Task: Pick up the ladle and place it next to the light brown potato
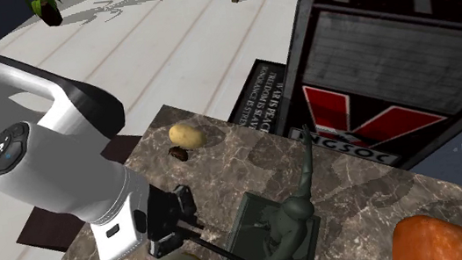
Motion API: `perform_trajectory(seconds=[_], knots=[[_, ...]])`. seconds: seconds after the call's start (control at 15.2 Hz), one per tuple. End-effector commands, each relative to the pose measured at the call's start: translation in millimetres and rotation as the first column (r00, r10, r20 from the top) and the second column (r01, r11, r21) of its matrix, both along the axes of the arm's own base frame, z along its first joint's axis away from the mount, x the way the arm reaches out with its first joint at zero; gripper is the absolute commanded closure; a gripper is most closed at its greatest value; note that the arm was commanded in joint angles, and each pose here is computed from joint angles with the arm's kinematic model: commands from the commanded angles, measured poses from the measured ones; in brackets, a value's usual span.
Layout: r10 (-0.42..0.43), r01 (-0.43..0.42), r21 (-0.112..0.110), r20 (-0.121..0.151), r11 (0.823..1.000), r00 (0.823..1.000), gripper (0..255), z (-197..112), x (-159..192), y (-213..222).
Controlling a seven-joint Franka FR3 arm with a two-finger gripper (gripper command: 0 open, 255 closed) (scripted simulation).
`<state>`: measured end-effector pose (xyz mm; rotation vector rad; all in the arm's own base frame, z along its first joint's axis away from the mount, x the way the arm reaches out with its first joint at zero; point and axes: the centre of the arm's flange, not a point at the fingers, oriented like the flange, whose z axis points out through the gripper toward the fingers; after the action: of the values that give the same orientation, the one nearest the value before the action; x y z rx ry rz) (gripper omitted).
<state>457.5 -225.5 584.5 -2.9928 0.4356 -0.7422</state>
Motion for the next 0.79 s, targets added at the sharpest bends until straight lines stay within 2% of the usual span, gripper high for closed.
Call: perform_trajectory(seconds=[0.0, 0.33, 0.4, 0.46, 0.53, 0.59, 0.66, 0.73], knots=[[-0.001, 0.001, 0.002, -0.004, 1.0, 1.0, 255, -1, 0, -1], [0.0, 0.0, 0.0, 0.001, 1.0, 1.0, 255, 1, -1, -1], [0.0, 0.0, 0.0, 0.001, 1.0, 1.0, 0, 1, -1, -1], [-0.015, 0.015, -0.007, -0.1, 1.0, 0.995, 0, -3, 6, 2], [-0.031, 0.029, -0.014, -0.199, 0.999, 0.979, 0, -8, 12, 5], [-0.047, 0.042, -0.024, -0.296, 0.999, 0.954, 0, -13, 18, 7], [-0.063, 0.053, -0.034, -0.391, 0.998, 0.918, 0, -19, 23, 10], [-0.067, 0.056, -0.037, -0.414, 0.998, 0.908, 0, -21, 24, 11]])
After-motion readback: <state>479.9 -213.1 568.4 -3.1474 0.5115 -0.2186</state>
